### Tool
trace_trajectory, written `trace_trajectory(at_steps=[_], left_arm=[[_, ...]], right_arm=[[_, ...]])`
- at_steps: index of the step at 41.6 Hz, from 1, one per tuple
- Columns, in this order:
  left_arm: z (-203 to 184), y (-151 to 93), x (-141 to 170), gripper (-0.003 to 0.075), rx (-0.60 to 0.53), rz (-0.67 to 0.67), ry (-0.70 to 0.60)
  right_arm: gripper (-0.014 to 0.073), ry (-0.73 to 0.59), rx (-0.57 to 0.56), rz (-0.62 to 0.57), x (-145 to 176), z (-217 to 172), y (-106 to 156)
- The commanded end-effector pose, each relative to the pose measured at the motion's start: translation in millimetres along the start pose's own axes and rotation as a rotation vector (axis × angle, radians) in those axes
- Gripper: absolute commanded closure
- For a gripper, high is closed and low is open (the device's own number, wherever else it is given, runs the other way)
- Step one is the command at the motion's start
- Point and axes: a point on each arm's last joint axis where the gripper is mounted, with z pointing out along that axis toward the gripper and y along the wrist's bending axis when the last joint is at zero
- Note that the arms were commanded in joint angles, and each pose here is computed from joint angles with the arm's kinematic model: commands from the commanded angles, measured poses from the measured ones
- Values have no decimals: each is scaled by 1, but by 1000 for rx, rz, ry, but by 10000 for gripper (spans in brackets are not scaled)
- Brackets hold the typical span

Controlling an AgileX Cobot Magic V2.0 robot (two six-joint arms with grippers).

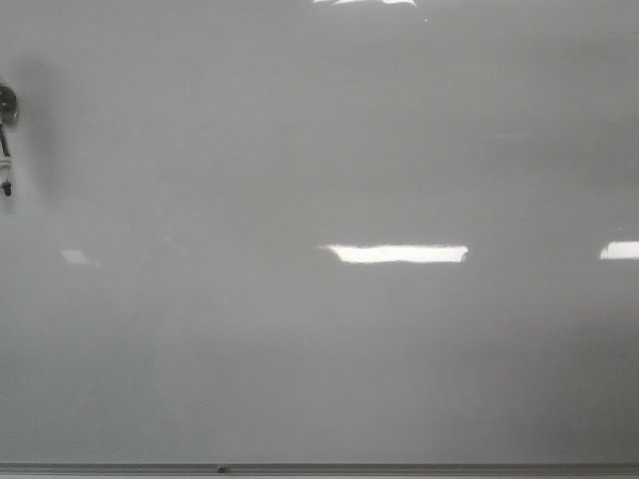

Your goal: Write number 5 on whiteboard

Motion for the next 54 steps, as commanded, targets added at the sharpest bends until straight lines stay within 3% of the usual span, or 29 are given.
trace_trajectory(at_steps=[1,18,36,40,49,54], left_arm=[[13,-1,-18,154,3,-21,-116],[75,5,-14,154,-30,-28,-155],[110,9,-6,167,-51,-27,-180],[112,9,-5,251,-52,-27,-182],[112,9,-6,531,-52,-25,-185],[109,9,-6,627,-48,-26,-163]], right_arm=[[36,-99,12,-22,-15,-4,-1],[36,-99,12,-22,-15,-4,-1],[36,-99,12,-22,-15,-4,-1],[36,-99,12,-22,-15,-4,-1],[36,-101,12,-22,-15,-4,-1],[36,-101,12,-22,-15,-4,-1]])
